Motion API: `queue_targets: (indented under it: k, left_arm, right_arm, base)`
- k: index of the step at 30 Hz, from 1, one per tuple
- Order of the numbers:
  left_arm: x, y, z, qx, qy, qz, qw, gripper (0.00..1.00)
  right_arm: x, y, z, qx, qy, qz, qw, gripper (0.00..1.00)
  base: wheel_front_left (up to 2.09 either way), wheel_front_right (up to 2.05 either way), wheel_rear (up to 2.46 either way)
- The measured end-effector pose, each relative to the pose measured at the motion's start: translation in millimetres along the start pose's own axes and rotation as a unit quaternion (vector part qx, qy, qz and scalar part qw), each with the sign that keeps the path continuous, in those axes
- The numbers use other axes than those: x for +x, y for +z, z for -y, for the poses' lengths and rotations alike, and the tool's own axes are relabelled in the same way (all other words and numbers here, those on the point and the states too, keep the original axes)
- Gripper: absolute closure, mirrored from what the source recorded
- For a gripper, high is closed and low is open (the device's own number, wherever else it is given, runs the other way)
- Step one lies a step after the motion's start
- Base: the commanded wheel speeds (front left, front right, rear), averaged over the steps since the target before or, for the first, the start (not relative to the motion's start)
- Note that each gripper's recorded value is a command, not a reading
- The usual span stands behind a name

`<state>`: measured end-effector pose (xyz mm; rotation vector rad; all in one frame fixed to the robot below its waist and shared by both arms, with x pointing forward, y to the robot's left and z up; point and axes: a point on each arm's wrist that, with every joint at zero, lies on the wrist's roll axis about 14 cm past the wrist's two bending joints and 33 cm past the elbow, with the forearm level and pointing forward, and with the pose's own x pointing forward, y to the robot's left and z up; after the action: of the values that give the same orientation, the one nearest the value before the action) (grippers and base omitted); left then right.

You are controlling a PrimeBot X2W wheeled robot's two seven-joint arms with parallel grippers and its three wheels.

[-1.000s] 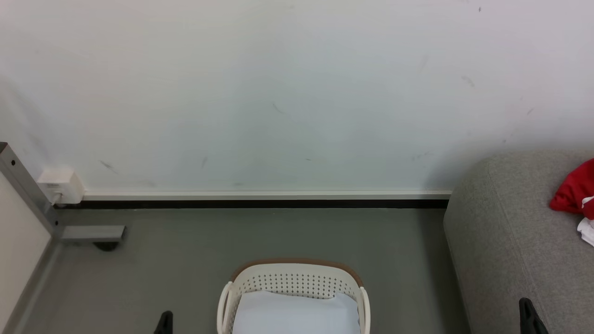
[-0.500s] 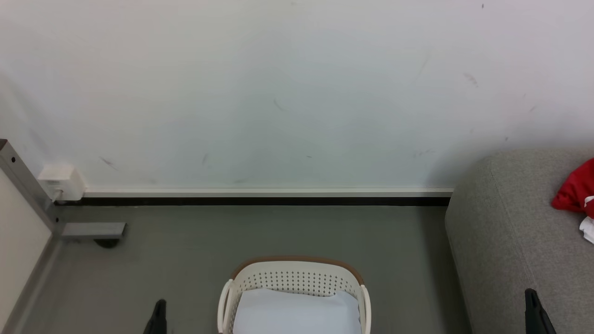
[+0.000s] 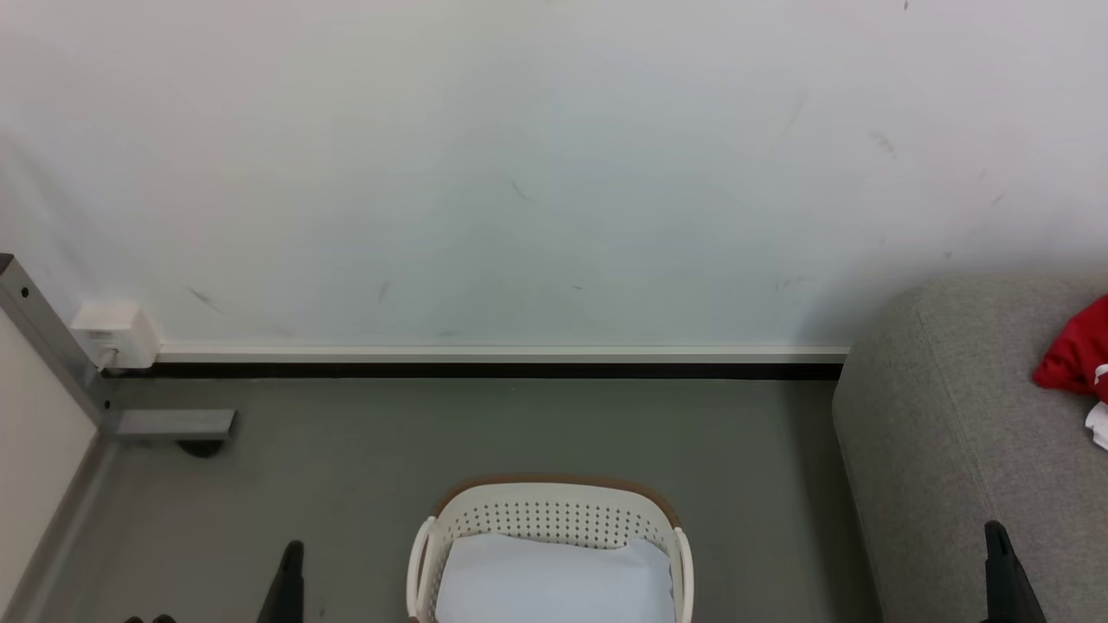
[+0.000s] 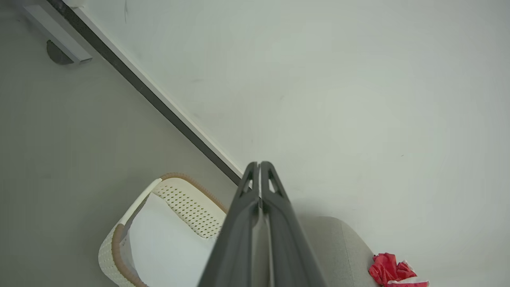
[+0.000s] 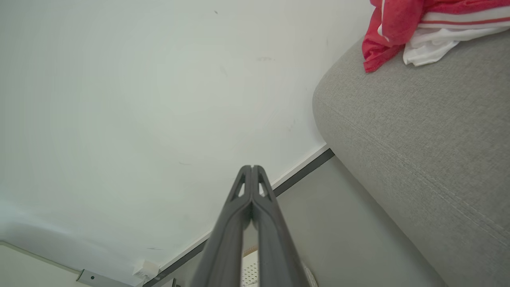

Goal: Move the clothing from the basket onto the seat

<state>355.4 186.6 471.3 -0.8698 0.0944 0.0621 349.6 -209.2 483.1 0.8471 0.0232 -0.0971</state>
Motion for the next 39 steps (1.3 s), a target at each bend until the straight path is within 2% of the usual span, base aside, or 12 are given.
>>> queue_targets:
  k: [18, 39]
  left_arm:
    - [9.0, 8.8, 4.0, -0.104, -0.004, 0.003, 0.995, 1.00]
    - [17.5, 17.9, 9.8, -0.205, -0.018, 0.005, 0.979, 1.00]
  right_arm:
    - [10.9, 2.4, -6.8, 0.106, 0.006, -0.005, 0.994, 1.00]
    - [20.5, 2.9, -13.6, 0.209, 0.015, -0.014, 0.978, 1.00]
  base:
    - [0.00, 0.00, 0.00]
    - [0.00, 0.00, 0.00]
